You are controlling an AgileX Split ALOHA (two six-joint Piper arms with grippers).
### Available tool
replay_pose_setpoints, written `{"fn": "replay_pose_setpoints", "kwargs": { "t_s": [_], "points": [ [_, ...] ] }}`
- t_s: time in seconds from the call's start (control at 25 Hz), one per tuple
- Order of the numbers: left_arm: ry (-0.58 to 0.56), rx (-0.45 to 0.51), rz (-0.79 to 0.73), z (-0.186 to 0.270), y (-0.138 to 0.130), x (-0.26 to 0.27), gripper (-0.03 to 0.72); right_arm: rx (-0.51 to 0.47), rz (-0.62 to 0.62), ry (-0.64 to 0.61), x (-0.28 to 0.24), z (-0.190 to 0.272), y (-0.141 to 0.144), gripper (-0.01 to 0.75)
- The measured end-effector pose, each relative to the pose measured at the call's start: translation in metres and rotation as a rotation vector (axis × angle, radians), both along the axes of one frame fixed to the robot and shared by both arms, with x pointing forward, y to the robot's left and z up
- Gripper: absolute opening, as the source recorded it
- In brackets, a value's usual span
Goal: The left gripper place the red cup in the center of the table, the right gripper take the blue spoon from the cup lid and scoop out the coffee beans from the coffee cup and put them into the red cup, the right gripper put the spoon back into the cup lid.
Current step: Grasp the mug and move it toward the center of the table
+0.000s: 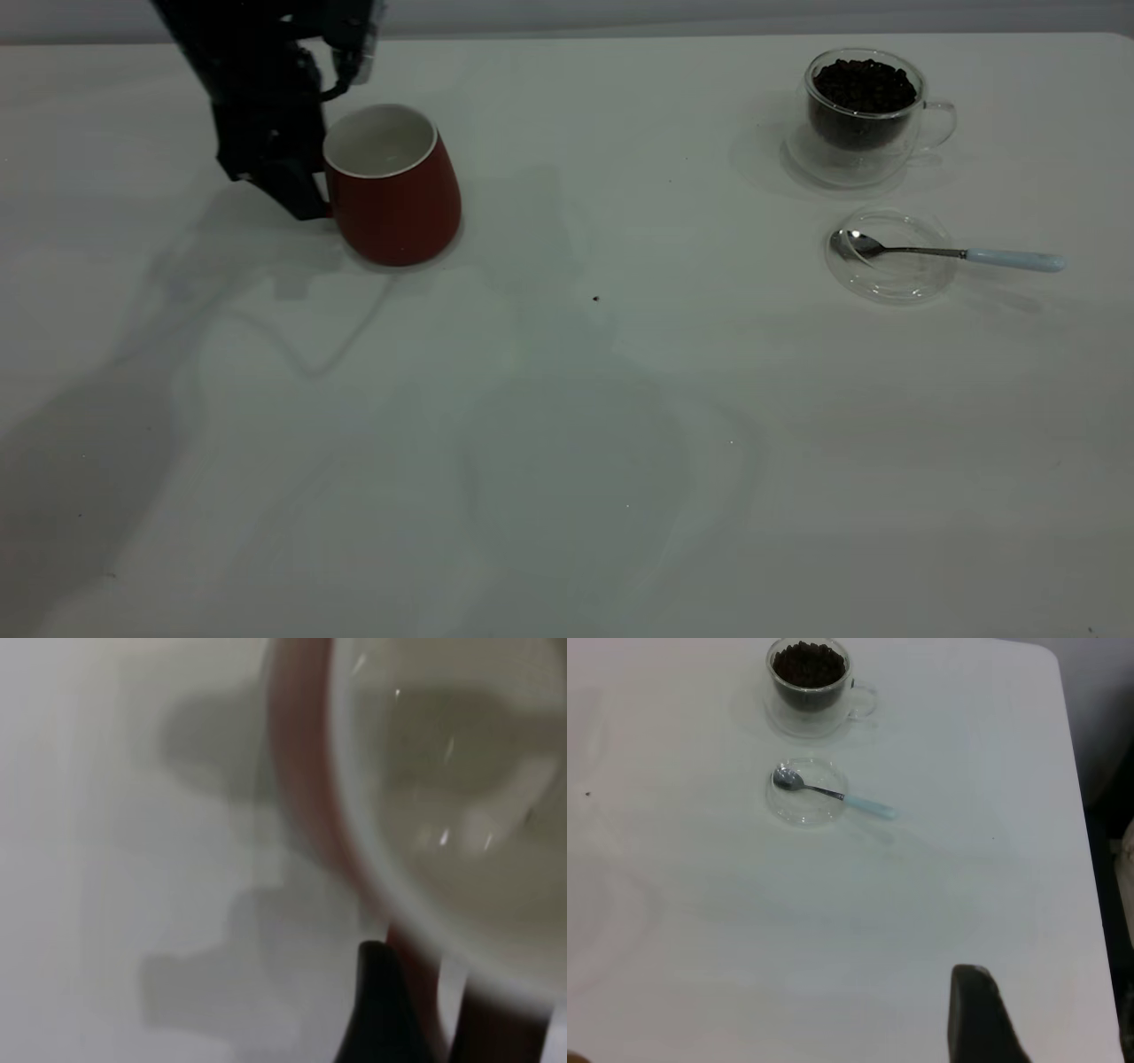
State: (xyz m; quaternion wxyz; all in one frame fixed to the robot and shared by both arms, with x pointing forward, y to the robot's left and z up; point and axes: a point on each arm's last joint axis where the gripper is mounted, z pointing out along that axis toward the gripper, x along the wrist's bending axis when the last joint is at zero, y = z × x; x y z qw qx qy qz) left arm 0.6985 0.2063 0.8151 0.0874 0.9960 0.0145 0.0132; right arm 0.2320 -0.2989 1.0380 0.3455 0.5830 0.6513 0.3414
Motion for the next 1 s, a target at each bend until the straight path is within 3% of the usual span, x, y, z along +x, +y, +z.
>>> {"fn": "replay_pose_setpoints", "kwargs": {
  "t_s": [0.4,0.64,1.0],
  "points": [
    [-0.042,-0.017,-0.152,0.0,-0.061,-0.013,0.587,-0.001,0.0,0.0,0.0,0.0,0.0,0.415],
    [-0.05,-0.089,-0.148,0.001,-0.093,-0.021,0.587,0.0,0.0,0.0,0.0,0.0,0.0,0.415],
    [-0.027,-0.102,-0.121,-0.001,-0.099,-0.025,0.587,0.0,0.0,0.0,0.0,0.0,0.0,0.415]
  ]
}}
